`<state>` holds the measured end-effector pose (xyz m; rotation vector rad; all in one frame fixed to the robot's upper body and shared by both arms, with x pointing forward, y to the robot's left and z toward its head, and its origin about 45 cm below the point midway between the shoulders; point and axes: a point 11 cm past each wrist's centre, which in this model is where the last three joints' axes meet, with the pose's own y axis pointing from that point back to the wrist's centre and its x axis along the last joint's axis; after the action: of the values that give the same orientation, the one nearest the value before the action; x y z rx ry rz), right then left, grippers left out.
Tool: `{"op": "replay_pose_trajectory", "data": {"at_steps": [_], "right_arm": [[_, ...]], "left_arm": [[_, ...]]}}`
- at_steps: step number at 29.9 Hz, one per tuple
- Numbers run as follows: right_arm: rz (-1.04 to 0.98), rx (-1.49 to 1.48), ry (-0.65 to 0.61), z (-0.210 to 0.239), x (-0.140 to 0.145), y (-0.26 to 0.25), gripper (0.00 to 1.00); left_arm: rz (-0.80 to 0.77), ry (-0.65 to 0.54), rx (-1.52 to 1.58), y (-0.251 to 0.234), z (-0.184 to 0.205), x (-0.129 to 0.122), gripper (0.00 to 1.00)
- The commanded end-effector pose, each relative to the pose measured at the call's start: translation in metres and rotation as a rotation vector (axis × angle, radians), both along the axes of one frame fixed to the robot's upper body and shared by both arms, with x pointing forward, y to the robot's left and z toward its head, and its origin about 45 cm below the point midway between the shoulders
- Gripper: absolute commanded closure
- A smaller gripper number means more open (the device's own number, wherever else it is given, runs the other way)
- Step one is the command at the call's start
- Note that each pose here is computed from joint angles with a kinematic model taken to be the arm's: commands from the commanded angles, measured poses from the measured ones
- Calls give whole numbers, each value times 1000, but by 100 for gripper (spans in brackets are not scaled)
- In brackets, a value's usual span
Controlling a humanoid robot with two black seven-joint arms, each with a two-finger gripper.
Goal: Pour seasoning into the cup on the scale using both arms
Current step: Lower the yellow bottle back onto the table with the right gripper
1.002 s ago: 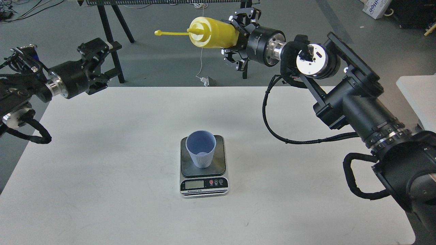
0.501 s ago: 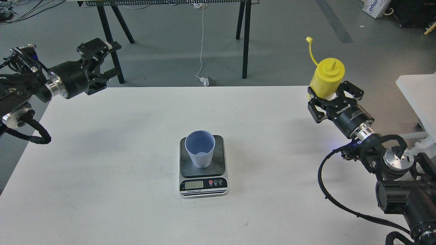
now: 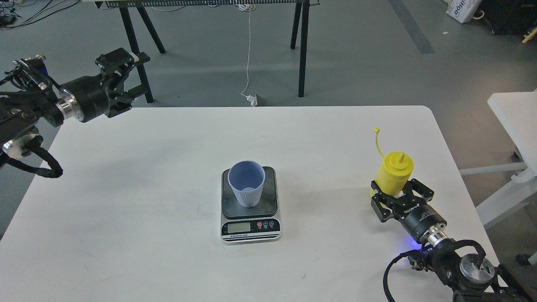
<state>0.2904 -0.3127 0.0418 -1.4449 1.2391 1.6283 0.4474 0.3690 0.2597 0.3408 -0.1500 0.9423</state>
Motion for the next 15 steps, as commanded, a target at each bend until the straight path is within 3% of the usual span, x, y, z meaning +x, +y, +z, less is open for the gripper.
{"op": "replay_pose_trajectory", "data": {"at_steps": [1, 6, 7, 10, 15], "right_arm": [[29, 6, 10, -4, -2, 12, 72], [80, 1, 22, -7, -5, 25, 60], [86, 0, 22, -7, -4, 27, 55], [101, -1, 27, -9, -8, 31, 26], [98, -3, 23, -7, -8, 28, 12]], "left_arm": [[4, -1, 2, 2, 1, 0, 1], [4, -1, 2, 2, 1, 0, 1], [3, -1, 1, 1, 0, 0, 1], [3, -1, 1, 1, 0, 0, 1], [3, 2, 2, 1, -1, -1, 1]]}}
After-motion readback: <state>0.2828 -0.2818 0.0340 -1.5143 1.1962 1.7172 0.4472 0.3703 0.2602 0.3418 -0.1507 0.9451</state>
